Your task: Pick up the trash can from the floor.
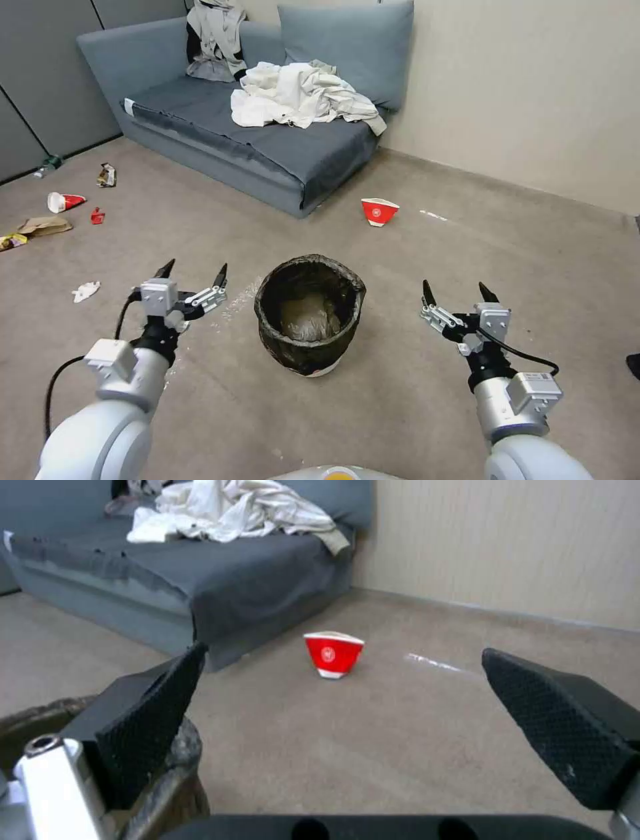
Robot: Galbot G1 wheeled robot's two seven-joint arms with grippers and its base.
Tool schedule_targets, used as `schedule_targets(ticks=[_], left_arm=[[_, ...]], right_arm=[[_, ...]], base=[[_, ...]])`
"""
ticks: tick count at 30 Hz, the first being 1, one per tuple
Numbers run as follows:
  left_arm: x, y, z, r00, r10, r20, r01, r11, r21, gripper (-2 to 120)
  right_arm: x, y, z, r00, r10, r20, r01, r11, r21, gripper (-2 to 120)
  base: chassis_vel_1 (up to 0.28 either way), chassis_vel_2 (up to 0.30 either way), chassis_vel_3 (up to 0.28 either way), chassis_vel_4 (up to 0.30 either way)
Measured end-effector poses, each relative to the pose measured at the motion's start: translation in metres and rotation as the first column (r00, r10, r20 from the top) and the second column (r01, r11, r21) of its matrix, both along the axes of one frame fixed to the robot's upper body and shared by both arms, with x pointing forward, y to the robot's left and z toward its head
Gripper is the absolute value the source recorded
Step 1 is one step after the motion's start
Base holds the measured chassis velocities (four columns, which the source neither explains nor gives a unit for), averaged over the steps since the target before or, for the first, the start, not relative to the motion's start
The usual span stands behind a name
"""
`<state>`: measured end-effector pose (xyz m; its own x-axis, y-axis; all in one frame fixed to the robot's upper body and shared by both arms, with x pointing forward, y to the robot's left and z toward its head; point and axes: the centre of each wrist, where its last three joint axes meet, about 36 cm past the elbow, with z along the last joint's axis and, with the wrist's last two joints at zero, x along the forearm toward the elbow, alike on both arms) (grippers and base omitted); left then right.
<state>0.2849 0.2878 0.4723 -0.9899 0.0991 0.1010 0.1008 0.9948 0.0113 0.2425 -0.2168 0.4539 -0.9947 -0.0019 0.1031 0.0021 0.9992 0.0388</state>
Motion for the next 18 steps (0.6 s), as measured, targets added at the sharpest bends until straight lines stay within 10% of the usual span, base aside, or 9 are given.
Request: schedule_targets(ticks=[18], left_arm=[[0.096, -0.057, -0.036, 0.982, -0.047, -0.184, 0.051, 0.999, 0.017, 100]], right_arm=[[0.011, -0.015, -0.023, 0.999, -0.046, -0.029, 0.045, 0.999, -0.012, 100]], base=[[0.000, 0.000, 0.000, 0.000]])
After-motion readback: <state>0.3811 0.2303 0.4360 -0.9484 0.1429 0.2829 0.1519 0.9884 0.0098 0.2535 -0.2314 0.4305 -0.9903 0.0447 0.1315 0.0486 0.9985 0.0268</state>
